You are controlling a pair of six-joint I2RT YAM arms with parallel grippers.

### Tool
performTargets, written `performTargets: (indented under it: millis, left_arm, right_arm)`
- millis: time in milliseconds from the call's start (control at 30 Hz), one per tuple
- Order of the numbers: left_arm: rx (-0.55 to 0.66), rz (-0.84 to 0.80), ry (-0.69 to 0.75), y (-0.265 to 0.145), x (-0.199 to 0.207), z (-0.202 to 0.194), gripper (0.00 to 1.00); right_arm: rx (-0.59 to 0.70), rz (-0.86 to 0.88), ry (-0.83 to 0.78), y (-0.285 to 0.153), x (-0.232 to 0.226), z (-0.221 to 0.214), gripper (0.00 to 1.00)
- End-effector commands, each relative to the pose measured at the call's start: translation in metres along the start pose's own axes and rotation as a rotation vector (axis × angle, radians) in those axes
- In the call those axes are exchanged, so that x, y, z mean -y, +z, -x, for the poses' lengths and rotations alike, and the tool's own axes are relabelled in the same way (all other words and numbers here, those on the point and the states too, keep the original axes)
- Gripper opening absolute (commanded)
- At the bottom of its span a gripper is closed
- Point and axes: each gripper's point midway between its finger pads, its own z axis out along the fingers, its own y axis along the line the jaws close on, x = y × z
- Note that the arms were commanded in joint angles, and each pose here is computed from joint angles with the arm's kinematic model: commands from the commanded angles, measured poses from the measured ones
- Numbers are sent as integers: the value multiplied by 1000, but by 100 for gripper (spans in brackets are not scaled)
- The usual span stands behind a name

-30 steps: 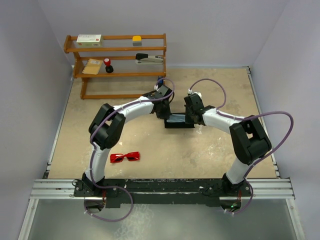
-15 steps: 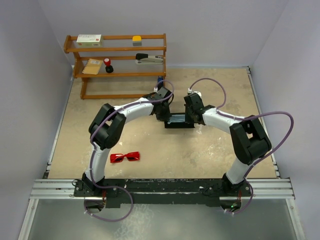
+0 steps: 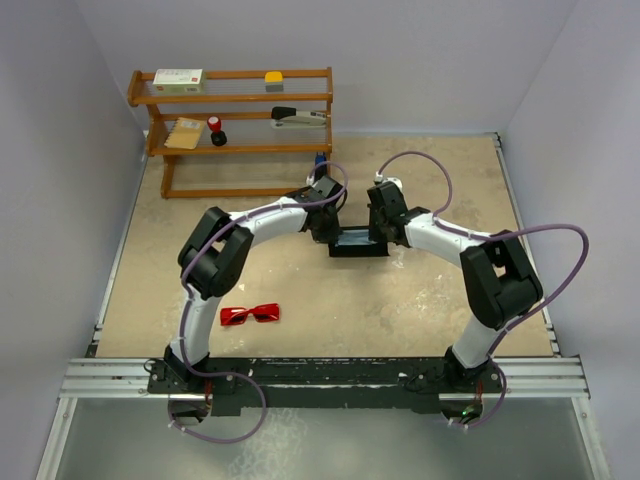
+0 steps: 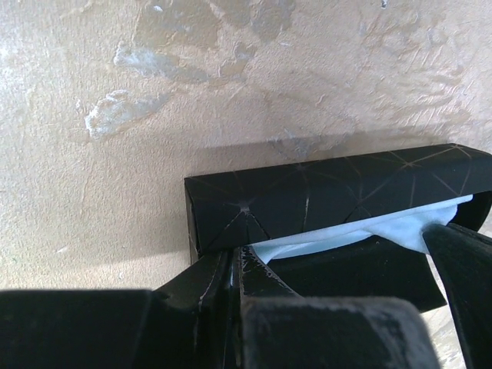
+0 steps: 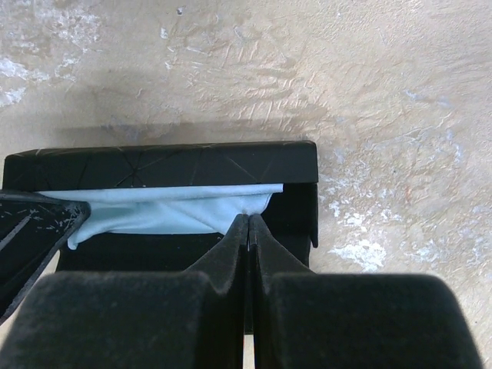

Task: Organize the sunglasses
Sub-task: Place the glasses cleaning cloth in the sunglasses case.

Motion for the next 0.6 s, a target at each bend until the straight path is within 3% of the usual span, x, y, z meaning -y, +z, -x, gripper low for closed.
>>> performTargets:
  millis: [0,567]
  left_arm:
    - [44,13,8,11,0,15,0]
    - [1,22,-1,13,-5,10,0]
  right_arm:
    - [32,-19,-14,-1,-1,15,0]
    - [13,-25,-9,-1,4,1,0]
